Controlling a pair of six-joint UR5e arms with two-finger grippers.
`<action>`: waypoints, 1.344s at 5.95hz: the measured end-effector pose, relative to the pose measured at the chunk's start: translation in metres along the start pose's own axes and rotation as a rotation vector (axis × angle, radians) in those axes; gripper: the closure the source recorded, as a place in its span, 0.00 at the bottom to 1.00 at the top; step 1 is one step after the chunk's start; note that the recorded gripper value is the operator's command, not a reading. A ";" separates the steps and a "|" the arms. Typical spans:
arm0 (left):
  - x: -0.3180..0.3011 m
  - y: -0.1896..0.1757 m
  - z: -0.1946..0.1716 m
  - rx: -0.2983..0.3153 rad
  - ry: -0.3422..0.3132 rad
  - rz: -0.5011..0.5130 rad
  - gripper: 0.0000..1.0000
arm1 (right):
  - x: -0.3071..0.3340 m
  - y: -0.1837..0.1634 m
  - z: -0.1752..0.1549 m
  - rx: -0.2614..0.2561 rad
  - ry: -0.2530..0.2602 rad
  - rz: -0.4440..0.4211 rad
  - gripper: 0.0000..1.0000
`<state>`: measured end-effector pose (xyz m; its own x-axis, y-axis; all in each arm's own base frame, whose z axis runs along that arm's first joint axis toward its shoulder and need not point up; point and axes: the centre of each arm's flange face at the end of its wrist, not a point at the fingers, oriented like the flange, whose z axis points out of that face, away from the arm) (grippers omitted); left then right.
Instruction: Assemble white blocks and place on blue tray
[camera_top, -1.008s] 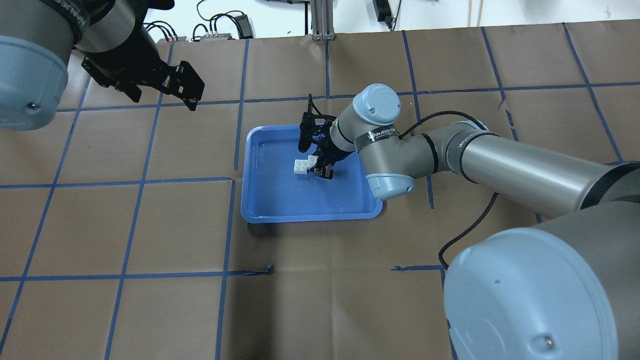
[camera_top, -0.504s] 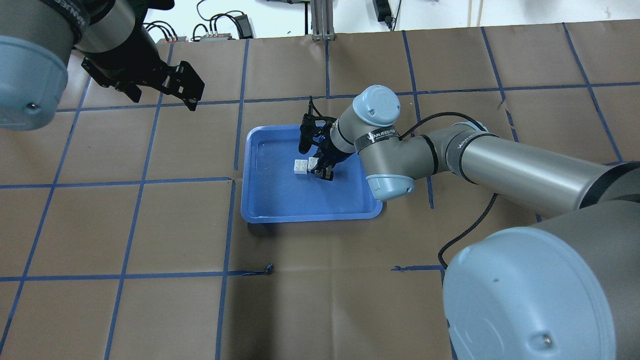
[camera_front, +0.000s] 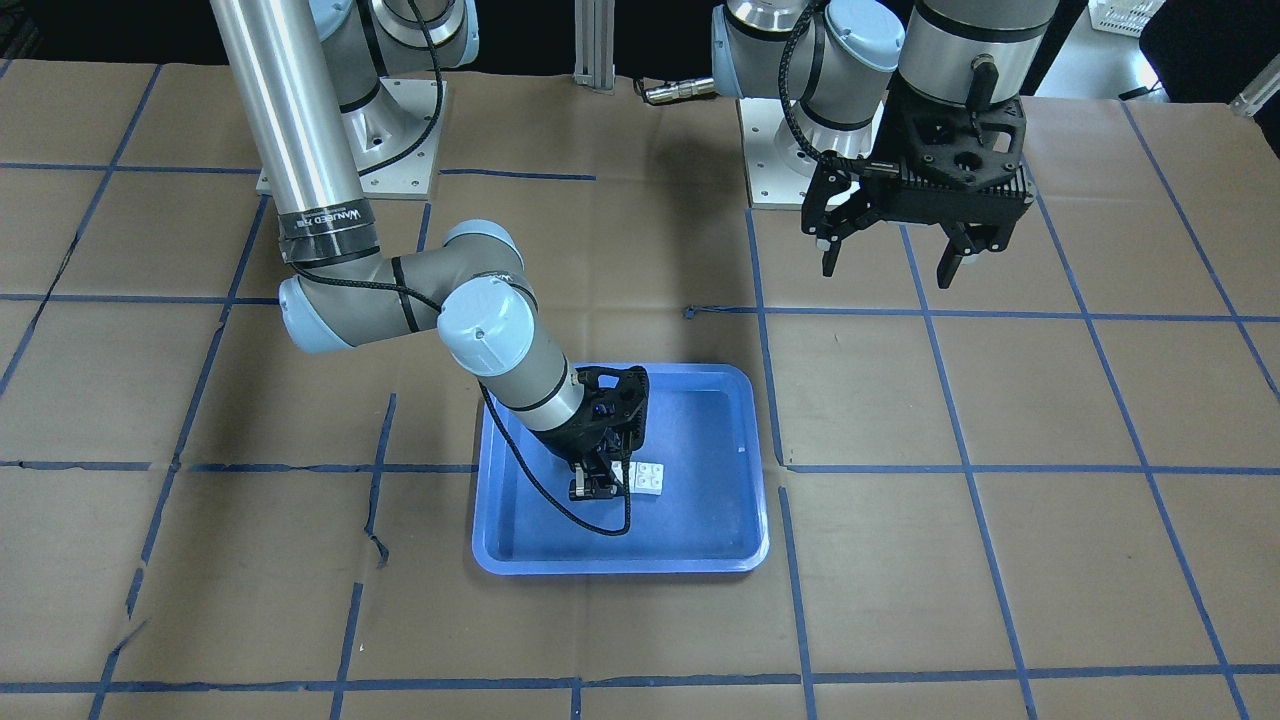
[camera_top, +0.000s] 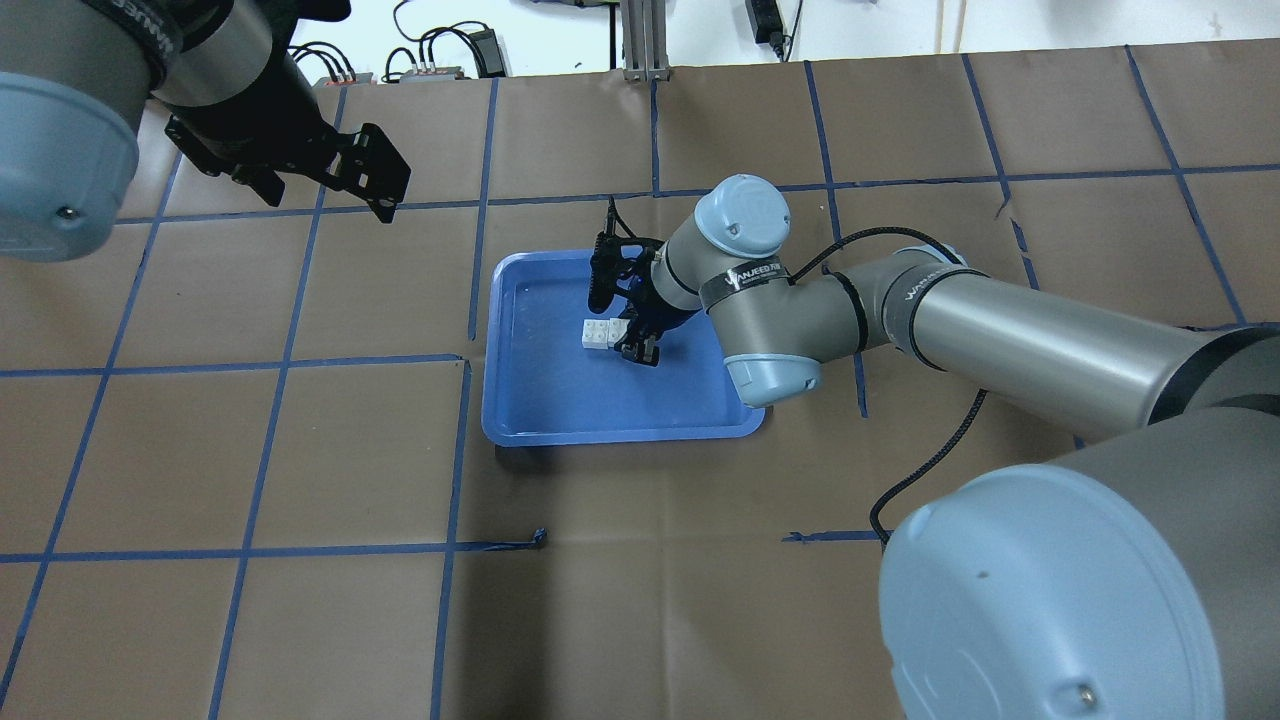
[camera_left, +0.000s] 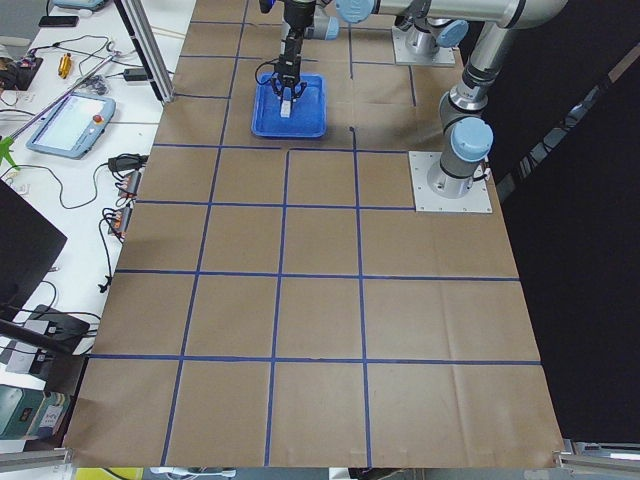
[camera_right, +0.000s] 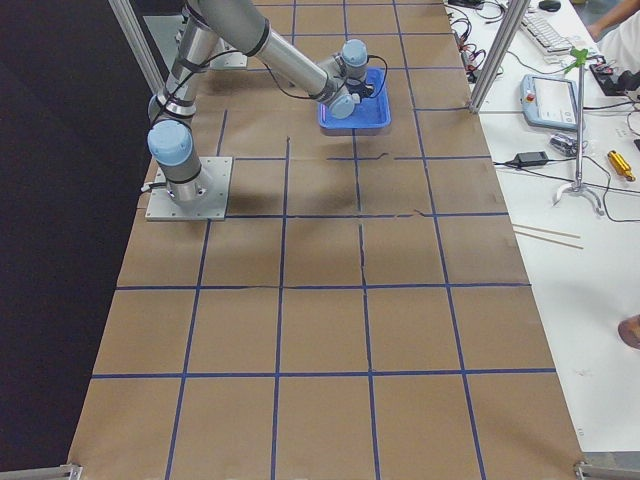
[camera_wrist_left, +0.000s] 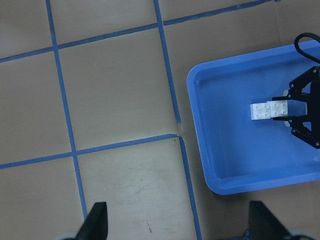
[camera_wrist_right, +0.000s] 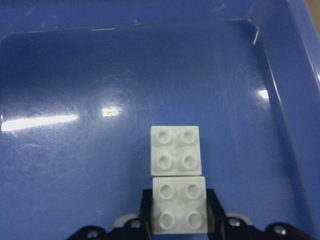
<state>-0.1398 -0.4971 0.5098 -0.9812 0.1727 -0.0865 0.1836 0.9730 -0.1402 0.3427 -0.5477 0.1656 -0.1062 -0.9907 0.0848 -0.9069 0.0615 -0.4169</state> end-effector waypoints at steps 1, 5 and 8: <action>0.000 0.000 0.000 0.000 -0.001 0.001 0.01 | 0.000 0.001 0.001 -0.002 -0.002 0.000 0.76; -0.001 -0.001 0.000 0.001 0.001 0.000 0.01 | -0.001 0.002 0.007 -0.003 -0.009 0.004 0.01; -0.002 -0.001 -0.001 0.005 0.002 -0.005 0.01 | 0.000 0.002 0.007 0.000 -0.008 0.009 0.00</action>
<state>-0.1377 -0.4982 0.5110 -0.9822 0.1683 -0.0839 0.1792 0.9729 -0.1460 0.3436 -0.5481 0.1585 -0.1107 -0.9911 0.0738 -0.9061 0.0701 -0.4173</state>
